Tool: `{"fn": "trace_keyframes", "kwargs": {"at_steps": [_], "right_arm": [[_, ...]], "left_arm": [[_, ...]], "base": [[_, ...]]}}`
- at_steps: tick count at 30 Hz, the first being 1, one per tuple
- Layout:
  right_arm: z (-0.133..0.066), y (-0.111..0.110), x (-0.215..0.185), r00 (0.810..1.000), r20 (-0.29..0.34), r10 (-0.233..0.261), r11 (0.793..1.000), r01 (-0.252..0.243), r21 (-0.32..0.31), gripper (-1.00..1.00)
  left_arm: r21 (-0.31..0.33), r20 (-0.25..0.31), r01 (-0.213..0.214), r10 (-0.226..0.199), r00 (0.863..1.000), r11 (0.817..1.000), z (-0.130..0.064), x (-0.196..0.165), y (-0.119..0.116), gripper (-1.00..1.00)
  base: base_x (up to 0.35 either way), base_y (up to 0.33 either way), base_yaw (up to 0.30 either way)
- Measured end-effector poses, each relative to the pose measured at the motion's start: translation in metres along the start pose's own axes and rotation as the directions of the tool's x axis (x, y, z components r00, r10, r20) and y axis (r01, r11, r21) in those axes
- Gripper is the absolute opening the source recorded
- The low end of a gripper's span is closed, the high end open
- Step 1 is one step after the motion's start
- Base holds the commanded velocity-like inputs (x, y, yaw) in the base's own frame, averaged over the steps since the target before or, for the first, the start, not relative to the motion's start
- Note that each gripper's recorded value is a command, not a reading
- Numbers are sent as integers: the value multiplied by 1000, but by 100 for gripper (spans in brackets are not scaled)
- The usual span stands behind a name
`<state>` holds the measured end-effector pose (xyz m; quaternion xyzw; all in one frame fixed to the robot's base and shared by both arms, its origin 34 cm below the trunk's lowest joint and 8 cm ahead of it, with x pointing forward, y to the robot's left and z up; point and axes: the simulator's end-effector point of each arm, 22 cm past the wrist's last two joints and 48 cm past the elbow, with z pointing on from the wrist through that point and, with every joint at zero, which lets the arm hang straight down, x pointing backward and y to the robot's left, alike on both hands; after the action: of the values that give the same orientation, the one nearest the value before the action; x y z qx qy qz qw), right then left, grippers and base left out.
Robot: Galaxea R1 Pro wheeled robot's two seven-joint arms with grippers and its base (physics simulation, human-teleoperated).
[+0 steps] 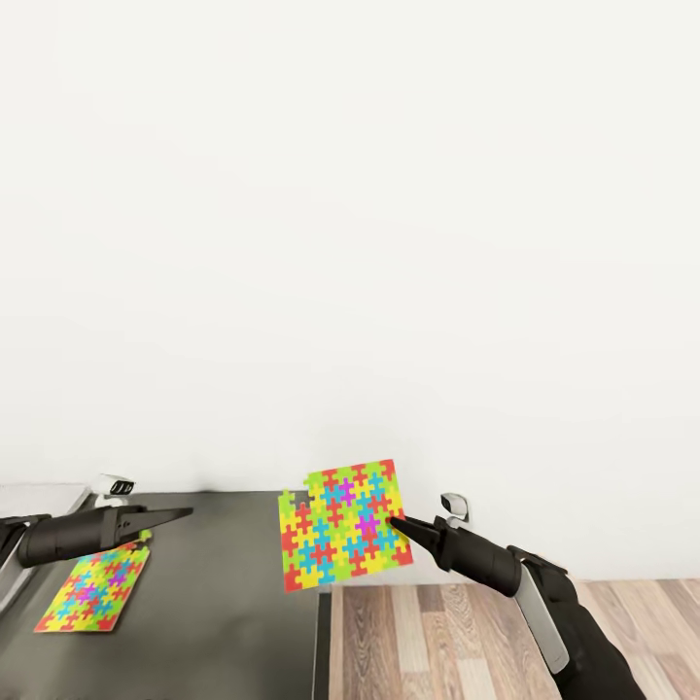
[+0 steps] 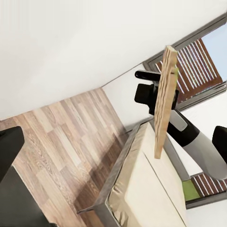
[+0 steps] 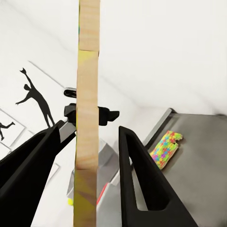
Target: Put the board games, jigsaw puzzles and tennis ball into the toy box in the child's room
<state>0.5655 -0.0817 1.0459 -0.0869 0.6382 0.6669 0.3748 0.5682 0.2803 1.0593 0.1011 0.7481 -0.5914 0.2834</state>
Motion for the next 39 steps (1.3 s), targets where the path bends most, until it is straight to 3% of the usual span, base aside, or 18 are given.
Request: {"fn": "trace_keyframes", "kwargs": {"at_steps": [13, 39], "right_arm": [[1, 6, -4, 1000, 1, -16, 1000, 16, -3, -100], [3, 14, -9, 999, 3, -33, 999, 33, -11, -100]], "left_arm": [[4, 4, -17, 17, 1000, 1000, -1, -3, -7, 100], [12, 8, -38, 38, 999, 999, 0, -6, -17, 100]], "base": [[-31, 10, 180], [-12, 7, 266]]}}
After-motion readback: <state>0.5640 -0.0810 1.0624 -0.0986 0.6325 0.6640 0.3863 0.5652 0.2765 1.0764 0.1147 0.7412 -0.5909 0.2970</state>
